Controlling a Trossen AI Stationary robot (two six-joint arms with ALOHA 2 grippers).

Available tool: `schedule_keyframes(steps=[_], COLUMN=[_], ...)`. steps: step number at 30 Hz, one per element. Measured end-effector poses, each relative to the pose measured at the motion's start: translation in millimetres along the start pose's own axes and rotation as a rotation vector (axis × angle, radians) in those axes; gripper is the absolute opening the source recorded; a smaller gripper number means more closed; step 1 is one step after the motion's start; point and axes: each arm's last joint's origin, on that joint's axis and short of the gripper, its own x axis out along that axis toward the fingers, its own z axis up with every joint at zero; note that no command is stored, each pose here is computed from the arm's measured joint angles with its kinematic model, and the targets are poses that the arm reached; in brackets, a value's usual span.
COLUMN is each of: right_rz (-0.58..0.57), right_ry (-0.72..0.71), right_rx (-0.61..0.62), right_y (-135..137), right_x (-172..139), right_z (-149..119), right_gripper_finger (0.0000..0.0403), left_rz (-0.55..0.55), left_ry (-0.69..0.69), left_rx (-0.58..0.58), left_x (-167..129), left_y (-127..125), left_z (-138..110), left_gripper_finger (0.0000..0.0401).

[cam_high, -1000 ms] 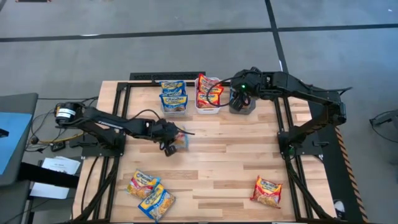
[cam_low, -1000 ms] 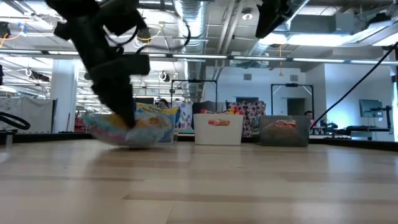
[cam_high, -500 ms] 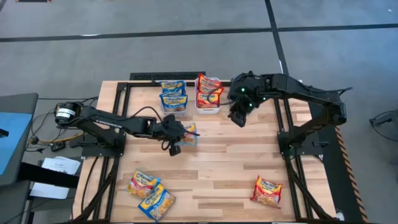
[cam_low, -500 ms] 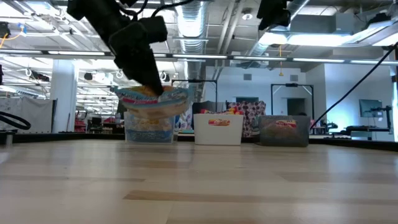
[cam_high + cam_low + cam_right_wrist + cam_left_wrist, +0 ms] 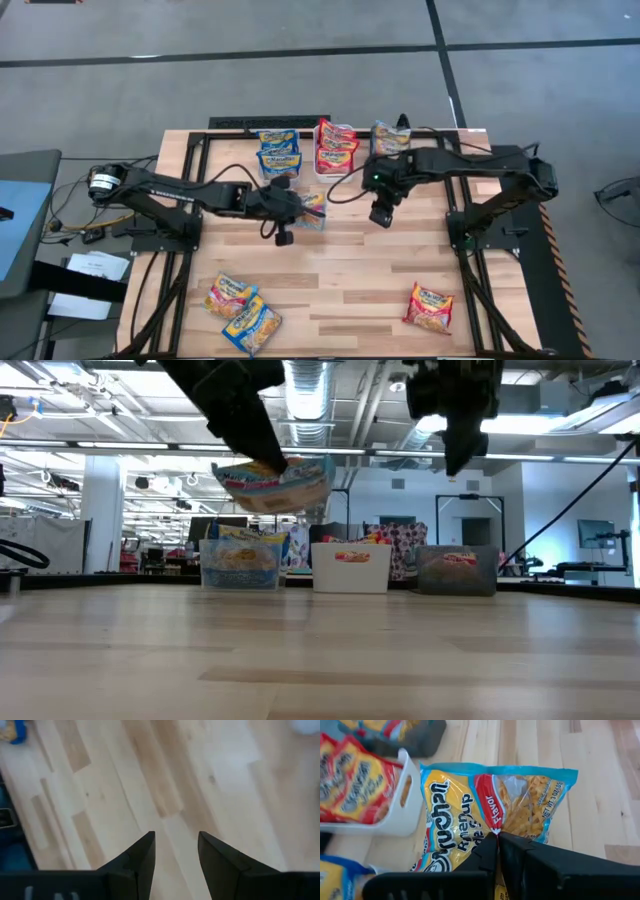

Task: Sort Maruchan noodles
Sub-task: Put the light blue noodle pack into the black bin

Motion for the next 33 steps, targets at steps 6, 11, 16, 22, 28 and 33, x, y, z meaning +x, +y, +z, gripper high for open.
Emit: schedule_keyframes(steps=[6, 11, 16, 22, 28, 33], right_rz=[0.161, 0.229, 0.275, 0.307, 0.329, 0.305], right_ry=[-0.044, -0.142, -0.286, -0.480, -0.593, -0.614], right_rx=[0.024, 0.012, 0.003, 0.064, 0.164, 0.201], right_y=[-7, -11, -10, -17, -34, -47], right_x=[34, 46, 47, 37, 26, 22], right_z=[-4, -1, 11, 30, 43, 46], right_gripper_finger=[0.0170, 0.0170, 0.0171, 0.0171, 0.0172, 0.0172], left_rz=[0.001, 0.026, 0.044, 0.050, 0.062, 0.089], left_ry=[0.011, 0.030, 0.036, 0.042, 0.042, 0.043], left_rx=[0.049, 0.088, 0.095, 0.105, 0.105, 0.095], left_x=[-6, -8, -9, -9, -9, -9], left_y=[2, 3, 4, 4, 4, 5], left_z=[10, 11, 11, 10, 10, 10], left_gripper_finger=[0.0000, 0.0000, 0.0000, 0.0000, 0.0000, 0.0000])
